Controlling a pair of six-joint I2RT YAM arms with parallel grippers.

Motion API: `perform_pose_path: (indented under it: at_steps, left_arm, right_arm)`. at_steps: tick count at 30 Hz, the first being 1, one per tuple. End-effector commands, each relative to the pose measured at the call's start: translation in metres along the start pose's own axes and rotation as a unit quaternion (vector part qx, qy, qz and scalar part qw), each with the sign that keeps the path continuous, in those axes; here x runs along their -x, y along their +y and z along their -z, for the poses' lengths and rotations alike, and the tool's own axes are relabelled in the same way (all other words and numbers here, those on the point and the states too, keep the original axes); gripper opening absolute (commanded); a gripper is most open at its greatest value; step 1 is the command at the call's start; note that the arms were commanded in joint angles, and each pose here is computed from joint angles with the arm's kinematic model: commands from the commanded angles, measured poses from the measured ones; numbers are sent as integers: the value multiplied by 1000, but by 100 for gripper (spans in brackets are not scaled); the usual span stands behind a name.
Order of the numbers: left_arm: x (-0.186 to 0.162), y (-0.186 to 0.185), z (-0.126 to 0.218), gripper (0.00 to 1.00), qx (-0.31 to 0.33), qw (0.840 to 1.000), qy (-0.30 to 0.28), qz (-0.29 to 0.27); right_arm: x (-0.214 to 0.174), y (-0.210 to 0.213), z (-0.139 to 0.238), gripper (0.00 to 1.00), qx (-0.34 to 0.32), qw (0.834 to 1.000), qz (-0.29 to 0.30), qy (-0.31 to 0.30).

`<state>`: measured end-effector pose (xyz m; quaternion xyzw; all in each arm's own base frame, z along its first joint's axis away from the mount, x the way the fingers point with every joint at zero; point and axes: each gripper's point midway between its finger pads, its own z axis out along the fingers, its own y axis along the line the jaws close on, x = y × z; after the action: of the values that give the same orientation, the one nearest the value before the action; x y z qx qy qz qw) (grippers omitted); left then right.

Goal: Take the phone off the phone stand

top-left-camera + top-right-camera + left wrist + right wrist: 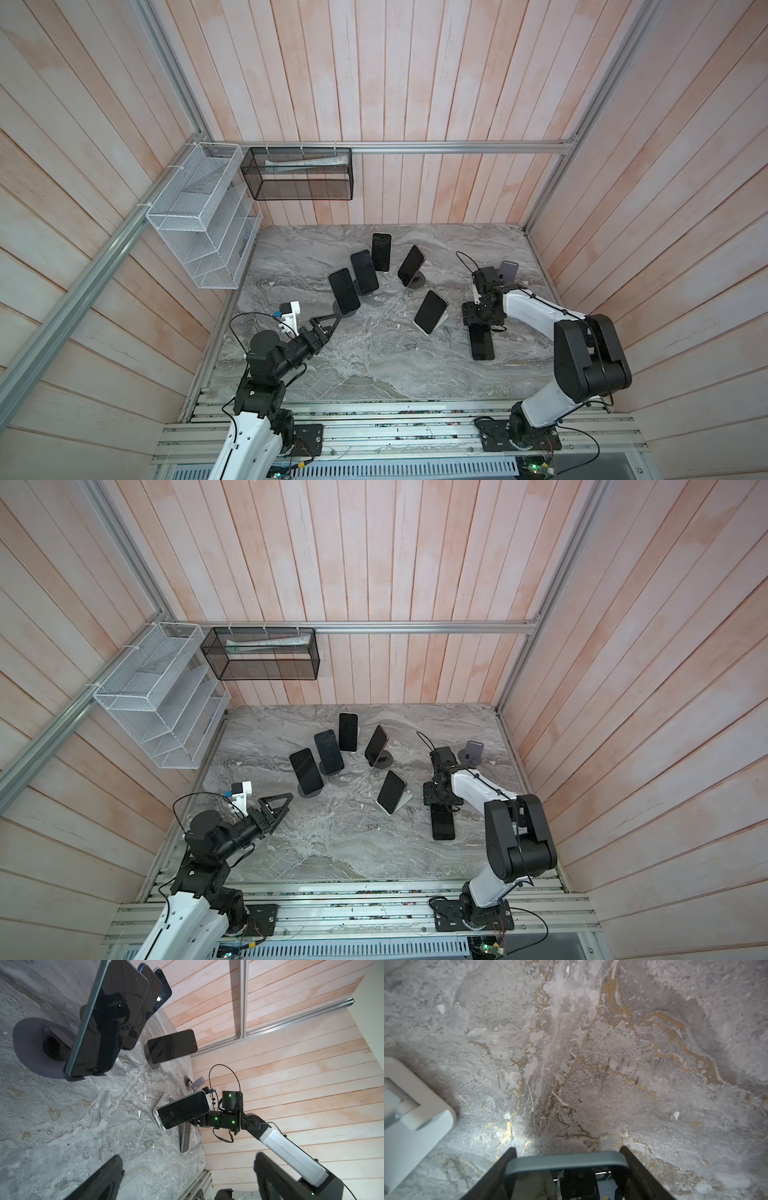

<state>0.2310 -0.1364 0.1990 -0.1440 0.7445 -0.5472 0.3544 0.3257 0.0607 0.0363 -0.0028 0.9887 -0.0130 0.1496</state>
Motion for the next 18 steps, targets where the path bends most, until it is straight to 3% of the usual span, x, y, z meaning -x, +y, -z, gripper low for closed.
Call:
perform_pose_path:
  at_steps: [1, 18]
  left_arm:
    - [-3, -14, -1, 100, -36, 999, 7, -38]
    - [0, -6, -6, 100, -18, 999, -2, -36]
  right_arm:
    - [11, 4, -5, 67, 8, 1000, -11, -20]
    - [-2, 2, -22, 73, -9, 1000, 5, 0]
